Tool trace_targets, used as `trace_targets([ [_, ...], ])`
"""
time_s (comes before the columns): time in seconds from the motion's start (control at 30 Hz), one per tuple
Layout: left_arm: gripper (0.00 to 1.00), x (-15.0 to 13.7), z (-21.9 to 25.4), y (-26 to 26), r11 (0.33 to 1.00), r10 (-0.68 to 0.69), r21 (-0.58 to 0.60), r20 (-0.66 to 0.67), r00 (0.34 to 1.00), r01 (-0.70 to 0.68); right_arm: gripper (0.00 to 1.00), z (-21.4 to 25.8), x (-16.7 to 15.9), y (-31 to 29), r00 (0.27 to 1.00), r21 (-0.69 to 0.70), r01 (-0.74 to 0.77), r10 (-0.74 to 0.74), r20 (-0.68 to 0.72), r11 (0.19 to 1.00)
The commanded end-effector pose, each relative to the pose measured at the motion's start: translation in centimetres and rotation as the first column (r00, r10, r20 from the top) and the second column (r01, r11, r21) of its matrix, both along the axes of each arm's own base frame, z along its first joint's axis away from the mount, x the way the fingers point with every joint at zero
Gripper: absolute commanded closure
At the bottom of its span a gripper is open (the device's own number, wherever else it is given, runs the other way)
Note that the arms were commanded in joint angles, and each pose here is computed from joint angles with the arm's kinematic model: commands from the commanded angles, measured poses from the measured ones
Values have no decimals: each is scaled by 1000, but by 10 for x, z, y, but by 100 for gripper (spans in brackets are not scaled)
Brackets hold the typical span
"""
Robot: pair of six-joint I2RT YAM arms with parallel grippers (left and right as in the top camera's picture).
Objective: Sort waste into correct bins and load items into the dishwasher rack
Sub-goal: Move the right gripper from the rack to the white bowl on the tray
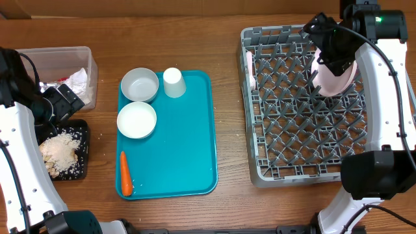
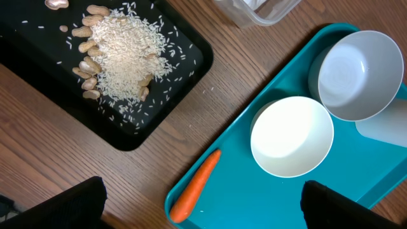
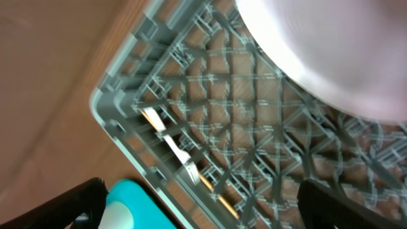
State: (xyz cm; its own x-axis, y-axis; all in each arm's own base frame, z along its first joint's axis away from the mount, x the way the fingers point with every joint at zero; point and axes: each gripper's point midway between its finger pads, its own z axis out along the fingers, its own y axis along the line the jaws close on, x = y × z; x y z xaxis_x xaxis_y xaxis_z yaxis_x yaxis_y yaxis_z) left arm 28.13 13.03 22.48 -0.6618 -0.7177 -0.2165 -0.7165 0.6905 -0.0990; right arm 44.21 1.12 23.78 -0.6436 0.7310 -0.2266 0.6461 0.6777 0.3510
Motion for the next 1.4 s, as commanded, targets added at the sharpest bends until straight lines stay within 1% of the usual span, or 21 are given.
trace_targets([
  [0.0, 0, -1, 0, 3, 1000, 24, 9, -2, 1000, -24, 0, 2, -7, 16, 999, 82, -42, 44, -18, 996],
  [0.03, 0, -1, 0, 3, 1000, 24, 9, -2, 1000, -24, 0, 4, -7, 27, 994, 118, -111, 112, -1, 987],
  [0.07, 0, -1, 0, 3, 1000, 24, 9, -2, 1000, -24, 0, 9, -6, 42, 977, 155, -212, 209, 35, 965],
  [0.1, 0, -1, 0, 3, 1000, 24, 9, -2, 1000, -24, 0, 16, -6, 62, 937, 190, -349, 336, 99, 918],
  [0.17, 0, -1, 0, 3, 1000, 24, 9, -2, 1000, -24, 0, 27, -9, 96, 839, 206, -540, 505, 201, 816],
  [0.2, 0, -1, 0, 3, 1000, 24, 9, -2, 1000, -24, 0, 30, -11, 111, 801, 197, -594, 554, 227, 780],
  [0.3, 0, -1, 0, 3, 1000, 24, 9, -2, 1000, -24, 0, 29, -15, 146, 749, 147, -658, 620, 235, 739],
  [0.37, 0, -1, 0, 3, 1000, 24, 9, -2, 1000, -24, 0, 26, -18, 173, 727, 103, -680, 649, 225, 726],
  [0.57, 0, -1, 0, 3, 1000, 24, 9, -2, 1000, -24, 0, 18, -32, 246, 712, -47, -680, 675, 194, 732],
  [0.7, 0, -1, 0, 3, 1000, 24, 9, -2, 1000, -24, 0, 14, -53, 280, 702, -103, -684, 690, 175, 722],
  [0.73, 0, -1, 0, 3, 1000, 24, 9, -2, 1000, -24, 0, 12, -60, 289, 690, -108, -698, 705, 165, 708],
  [0.87, 0, -1, 0, 3, 1000, 24, 9, -2, 1000, -24, 0, 7, -84, 307, 647, -104, -744, 751, 132, 660],
  [0.97, 0, -1, 0, 3, 1000, 24, 9, -2, 1000, -24, 0, 7, -89, 312, 636, -104, -753, 760, 135, 649],
  [1.1, 0, -1, 0, 3, 1000, 24, 9, -2, 1000, -24, 0, 0, -84, 319, 676, -66, -723, 724, 137, 688],
  [1.17, 0, -1, 0, 3, 1000, 24, 9, -2, 1000, -24, 0, -12, -83, 325, 678, -40, -726, 725, 120, 686],
  [1.37, 0, -1, 0, 3, 1000, 24, 9, -2, 1000, -24, 0, -62, -92, 350, 645, 32, -764, 764, 26, 644],
])
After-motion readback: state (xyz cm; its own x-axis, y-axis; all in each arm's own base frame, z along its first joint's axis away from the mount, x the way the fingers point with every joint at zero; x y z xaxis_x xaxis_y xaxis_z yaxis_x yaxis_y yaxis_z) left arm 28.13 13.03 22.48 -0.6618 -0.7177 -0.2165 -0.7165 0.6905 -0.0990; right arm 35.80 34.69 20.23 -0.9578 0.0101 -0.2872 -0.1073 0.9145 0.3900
